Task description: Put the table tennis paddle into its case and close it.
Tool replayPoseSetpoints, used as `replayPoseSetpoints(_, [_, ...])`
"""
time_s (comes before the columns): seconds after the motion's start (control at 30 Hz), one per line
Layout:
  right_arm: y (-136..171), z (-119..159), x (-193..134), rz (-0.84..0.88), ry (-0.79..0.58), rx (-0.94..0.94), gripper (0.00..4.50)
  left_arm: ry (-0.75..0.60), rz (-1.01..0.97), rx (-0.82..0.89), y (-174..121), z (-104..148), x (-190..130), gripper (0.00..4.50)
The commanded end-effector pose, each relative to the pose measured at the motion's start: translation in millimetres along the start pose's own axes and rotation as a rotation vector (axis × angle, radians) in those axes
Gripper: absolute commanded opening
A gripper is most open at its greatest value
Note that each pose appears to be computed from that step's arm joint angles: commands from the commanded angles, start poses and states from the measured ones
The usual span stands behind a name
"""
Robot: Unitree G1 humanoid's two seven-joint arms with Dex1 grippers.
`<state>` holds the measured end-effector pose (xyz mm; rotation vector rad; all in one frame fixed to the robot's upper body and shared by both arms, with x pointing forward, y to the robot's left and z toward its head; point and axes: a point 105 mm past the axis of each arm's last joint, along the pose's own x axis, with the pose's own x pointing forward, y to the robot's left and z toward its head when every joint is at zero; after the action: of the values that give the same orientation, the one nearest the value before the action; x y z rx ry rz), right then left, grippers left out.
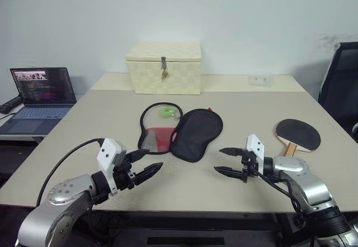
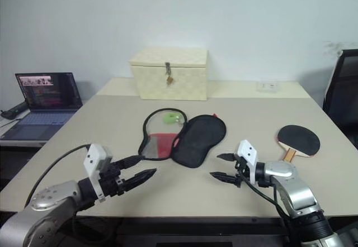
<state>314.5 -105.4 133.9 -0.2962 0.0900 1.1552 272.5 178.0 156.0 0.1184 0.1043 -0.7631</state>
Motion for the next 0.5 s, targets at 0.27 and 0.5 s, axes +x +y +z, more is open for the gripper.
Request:
replayPoseSetpoints(0.27, [-15, 24, -11, -0.153, -0.003, 0.055, 3.6, -0.085, -0.023, 0.05, 28, 22, 8, 3.55])
replayPoseSetpoints(0.5, [-19, 32, 21, -0.241, -0.008, 0.315, 3.6, -0.056, -0.069, 0.049, 54, 32, -8, 3.55])
